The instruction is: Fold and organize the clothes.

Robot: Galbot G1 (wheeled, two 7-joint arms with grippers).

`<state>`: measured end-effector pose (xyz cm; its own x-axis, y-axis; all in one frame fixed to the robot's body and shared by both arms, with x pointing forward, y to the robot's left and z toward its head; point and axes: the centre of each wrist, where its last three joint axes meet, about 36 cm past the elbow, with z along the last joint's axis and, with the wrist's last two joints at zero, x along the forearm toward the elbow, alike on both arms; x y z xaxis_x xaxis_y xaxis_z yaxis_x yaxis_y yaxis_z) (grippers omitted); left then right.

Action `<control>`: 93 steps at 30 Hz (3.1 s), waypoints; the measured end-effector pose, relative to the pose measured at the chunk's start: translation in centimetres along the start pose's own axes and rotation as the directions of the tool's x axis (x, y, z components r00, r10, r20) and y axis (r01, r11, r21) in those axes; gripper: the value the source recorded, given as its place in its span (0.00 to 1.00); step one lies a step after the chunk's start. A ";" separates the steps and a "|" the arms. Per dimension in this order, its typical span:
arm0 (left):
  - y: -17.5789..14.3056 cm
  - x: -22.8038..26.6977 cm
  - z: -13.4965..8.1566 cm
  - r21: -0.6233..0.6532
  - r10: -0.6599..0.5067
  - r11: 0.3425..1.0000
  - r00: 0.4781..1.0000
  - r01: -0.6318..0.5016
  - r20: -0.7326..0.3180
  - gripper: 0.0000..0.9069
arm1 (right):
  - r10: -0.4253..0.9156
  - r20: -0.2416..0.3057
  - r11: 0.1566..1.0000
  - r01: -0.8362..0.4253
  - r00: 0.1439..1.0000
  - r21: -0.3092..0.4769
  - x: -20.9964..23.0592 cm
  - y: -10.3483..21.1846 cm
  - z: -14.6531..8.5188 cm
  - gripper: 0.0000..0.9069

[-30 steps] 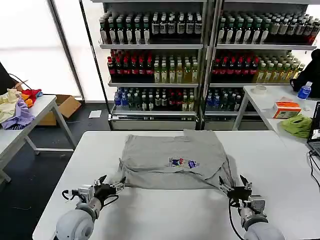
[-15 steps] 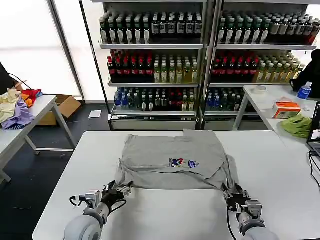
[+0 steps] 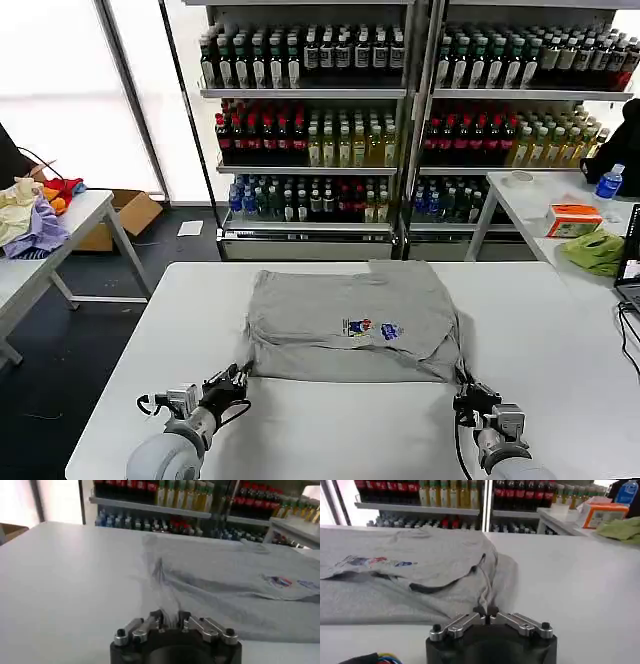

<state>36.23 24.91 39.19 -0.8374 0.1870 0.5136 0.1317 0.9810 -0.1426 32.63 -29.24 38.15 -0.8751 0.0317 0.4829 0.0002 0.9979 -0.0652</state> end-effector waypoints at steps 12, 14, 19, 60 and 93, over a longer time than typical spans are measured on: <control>1.0 2.4 0.7 -0.016 -0.009 1.000 1.000 0.009 -0.002 0.01 | -0.054 0.000 0.999 0.054 0.999 0.004 2.5 -0.7 -0.2 0.00; 1.0 3.0 0.9 -0.015 -0.013 1.000 1.000 0.013 -0.001 0.01 | -0.060 -0.004 0.998 0.060 0.998 0.006 3.0 -0.6 -0.3 0.00; 0.7 4.9 1.4 -0.013 -0.029 1.000 1.000 0.029 -0.008 0.01 | -0.081 -0.021 0.997 0.081 0.997 0.013 5.0 -0.2 -0.3 0.00; 3.5 14.5 -2.1 -0.058 -0.124 0.990 0.992 0.125 0.019 1.00 | -0.226 0.102 0.974 0.224 0.969 0.032 2.2 -4.1 -7.5 1.00; 10.3 -9.3 -9.1 -0.130 0.101 0.985 0.992 -0.110 -0.074 1.00 | -0.329 -0.049 0.944 0.328 0.943 -0.023 -22.8 -1.2 -14.5 1.00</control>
<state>50.18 33.71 40.63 -0.7782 0.2886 0.5577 0.2909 0.9528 -0.0871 59.61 -30.31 39.87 -0.8013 -0.2957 0.5200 -0.2759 0.9540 0.1174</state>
